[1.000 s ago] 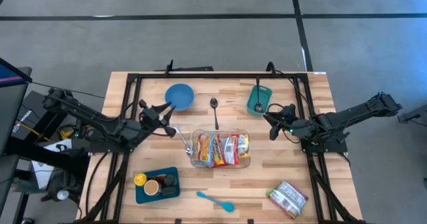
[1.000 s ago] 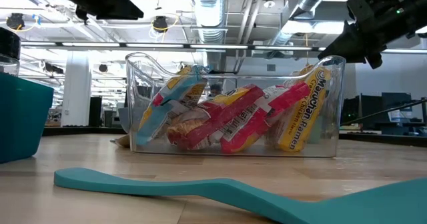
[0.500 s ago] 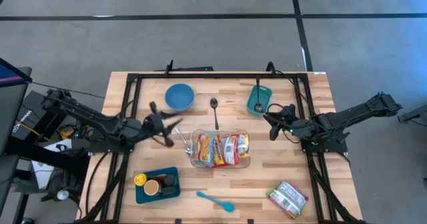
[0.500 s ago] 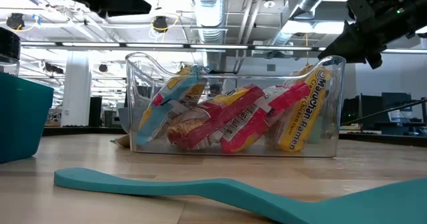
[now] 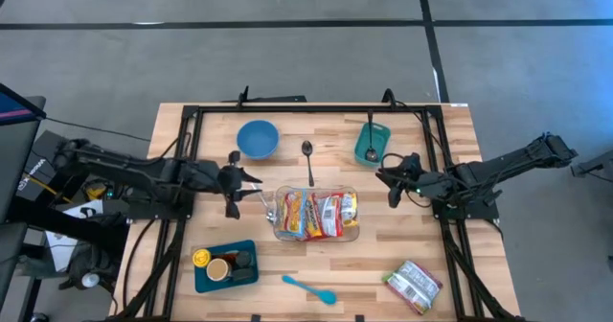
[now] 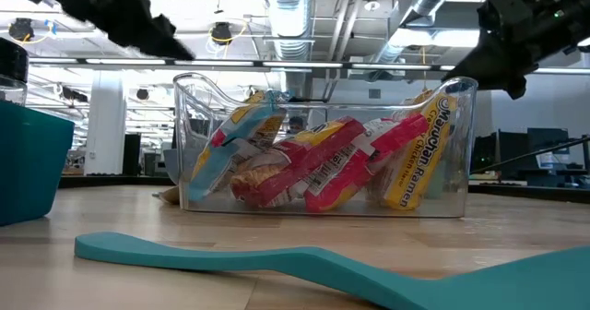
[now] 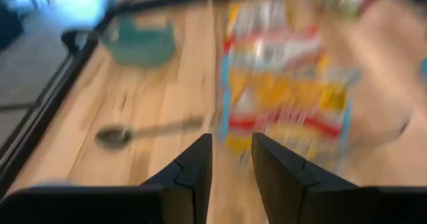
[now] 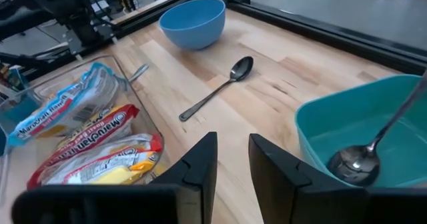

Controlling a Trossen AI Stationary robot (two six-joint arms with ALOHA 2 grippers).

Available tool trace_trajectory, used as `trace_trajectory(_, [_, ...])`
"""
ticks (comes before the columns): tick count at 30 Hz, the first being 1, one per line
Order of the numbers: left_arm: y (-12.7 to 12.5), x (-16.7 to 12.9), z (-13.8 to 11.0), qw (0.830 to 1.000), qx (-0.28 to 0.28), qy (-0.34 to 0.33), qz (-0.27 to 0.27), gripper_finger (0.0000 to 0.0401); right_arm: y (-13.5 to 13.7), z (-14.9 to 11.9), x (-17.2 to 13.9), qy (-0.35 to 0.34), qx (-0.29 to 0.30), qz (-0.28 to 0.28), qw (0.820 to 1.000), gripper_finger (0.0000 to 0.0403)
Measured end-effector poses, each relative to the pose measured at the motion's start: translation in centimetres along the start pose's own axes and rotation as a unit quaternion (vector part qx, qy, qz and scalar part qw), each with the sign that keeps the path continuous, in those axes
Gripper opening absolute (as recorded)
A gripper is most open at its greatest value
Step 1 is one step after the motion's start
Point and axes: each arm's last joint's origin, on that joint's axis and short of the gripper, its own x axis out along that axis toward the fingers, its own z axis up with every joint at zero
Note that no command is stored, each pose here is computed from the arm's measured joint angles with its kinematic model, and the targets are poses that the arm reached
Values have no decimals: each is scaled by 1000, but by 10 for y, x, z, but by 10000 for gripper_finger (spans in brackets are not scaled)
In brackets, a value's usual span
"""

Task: Pick & Place Food Item
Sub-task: Put the silver spoon into the blue bin

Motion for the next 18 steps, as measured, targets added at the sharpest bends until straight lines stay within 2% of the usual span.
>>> trace_trajectory(3, [3, 1, -1, 998, 35, 60, 0, 99, -1, -1, 0, 6, -6, -4, 1000, 82])
trace_trajectory(11, [-3, 25, -6, 978, 163, 126, -40, 99, -2, -3, 0, 11, -11, -8, 1000, 82])
trace_trajectory(18, [-8, 45, -17, 954, 211, 204, -66, 99, -2, -3, 0, 11, -11, -8, 1000, 82])
